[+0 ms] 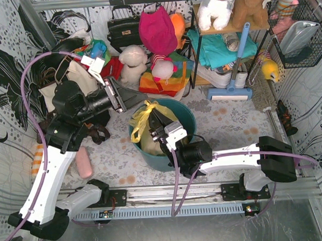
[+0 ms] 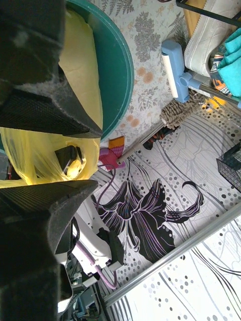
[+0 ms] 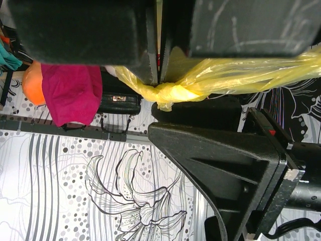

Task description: Tie the trash bag

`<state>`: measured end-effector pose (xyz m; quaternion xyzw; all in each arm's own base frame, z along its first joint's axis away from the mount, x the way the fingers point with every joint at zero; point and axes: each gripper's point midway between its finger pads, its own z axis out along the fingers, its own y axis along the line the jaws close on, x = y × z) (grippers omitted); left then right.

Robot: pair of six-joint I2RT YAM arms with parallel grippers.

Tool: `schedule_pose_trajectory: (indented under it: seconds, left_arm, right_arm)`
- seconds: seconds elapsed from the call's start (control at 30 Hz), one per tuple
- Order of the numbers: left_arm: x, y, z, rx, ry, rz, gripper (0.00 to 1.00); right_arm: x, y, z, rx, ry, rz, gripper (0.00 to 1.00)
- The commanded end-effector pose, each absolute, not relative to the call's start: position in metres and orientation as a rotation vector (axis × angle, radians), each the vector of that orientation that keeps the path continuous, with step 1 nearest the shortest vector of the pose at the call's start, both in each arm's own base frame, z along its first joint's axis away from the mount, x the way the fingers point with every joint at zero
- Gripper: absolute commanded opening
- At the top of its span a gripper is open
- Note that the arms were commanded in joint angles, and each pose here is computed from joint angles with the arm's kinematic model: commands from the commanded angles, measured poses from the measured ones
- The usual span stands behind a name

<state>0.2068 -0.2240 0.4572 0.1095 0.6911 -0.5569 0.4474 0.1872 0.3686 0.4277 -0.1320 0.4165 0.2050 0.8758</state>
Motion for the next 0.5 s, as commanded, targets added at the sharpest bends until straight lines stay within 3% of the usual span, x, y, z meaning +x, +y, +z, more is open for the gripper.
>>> schedule_pose_trajectory:
  seconds: [0.0, 0.47]
  left_arm:
    - [0.206, -0.225, 0.459, 0.315, 1.693, -1.361, 0.46]
    - [0.19, -0.226, 0.455, 0.386, 1.704, -1.387, 0.43]
  right_arm:
    - [0.184, 0.361, 0.448, -0.19, 0.839, 0.486, 0.0]
    - [0.184, 0.364, 0.447, -0.184, 0.841, 0.491, 0.0]
